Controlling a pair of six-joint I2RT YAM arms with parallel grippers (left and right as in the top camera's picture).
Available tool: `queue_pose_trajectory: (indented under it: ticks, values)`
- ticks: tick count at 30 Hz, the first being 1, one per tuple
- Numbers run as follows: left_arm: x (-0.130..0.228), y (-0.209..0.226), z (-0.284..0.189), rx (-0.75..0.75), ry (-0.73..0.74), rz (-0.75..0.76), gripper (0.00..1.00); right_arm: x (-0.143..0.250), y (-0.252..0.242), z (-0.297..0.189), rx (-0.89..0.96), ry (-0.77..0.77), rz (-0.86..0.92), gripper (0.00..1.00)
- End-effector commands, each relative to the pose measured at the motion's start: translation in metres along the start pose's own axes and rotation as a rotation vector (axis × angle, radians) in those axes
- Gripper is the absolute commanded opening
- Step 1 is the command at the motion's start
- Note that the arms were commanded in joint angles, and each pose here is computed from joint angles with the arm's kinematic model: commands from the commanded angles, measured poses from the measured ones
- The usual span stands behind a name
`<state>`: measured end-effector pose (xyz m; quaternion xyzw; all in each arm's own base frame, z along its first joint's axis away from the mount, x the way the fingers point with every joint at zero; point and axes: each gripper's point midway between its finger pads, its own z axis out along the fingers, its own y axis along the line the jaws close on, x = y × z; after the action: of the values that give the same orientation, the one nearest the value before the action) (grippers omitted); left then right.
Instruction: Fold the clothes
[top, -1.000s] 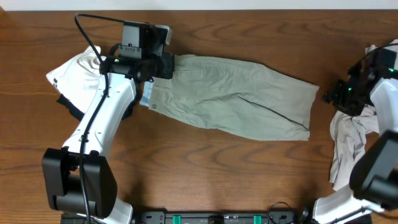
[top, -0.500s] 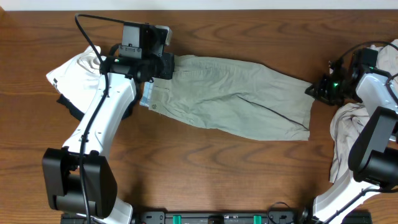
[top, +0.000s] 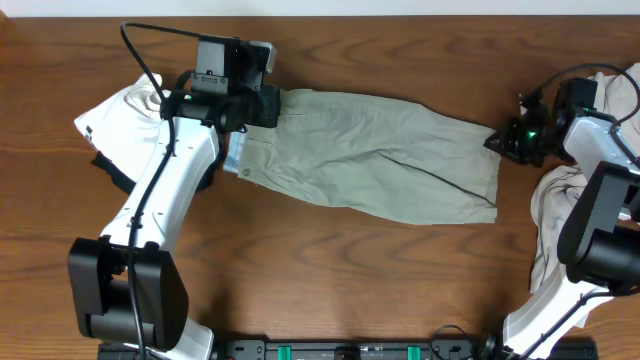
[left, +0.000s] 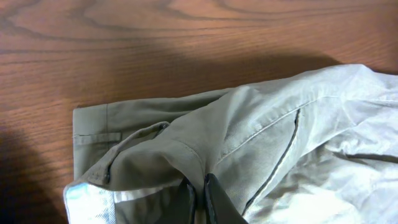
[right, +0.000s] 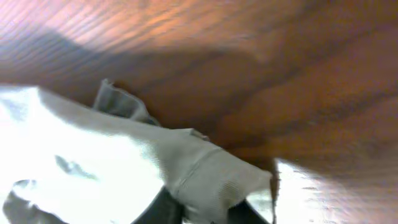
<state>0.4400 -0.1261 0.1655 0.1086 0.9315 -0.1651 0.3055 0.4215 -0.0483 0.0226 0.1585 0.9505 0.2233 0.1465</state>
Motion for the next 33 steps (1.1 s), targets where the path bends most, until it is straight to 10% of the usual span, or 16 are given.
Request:
queue_pose_trajectory:
  ticks: [1, 33]
  values:
    - [-0.003, 0.0, -0.003, -0.005, -0.006, 0.019, 0.06, 0.001, 0.021, 0.0, -0.109, 0.008, -0.024, 0.02]
    - [-0.067, -0.074, -0.28, -0.029, -0.673, 0.189, 0.06, -0.012, 0.135, -0.325, -0.304, -0.757, -0.243, 0.01]
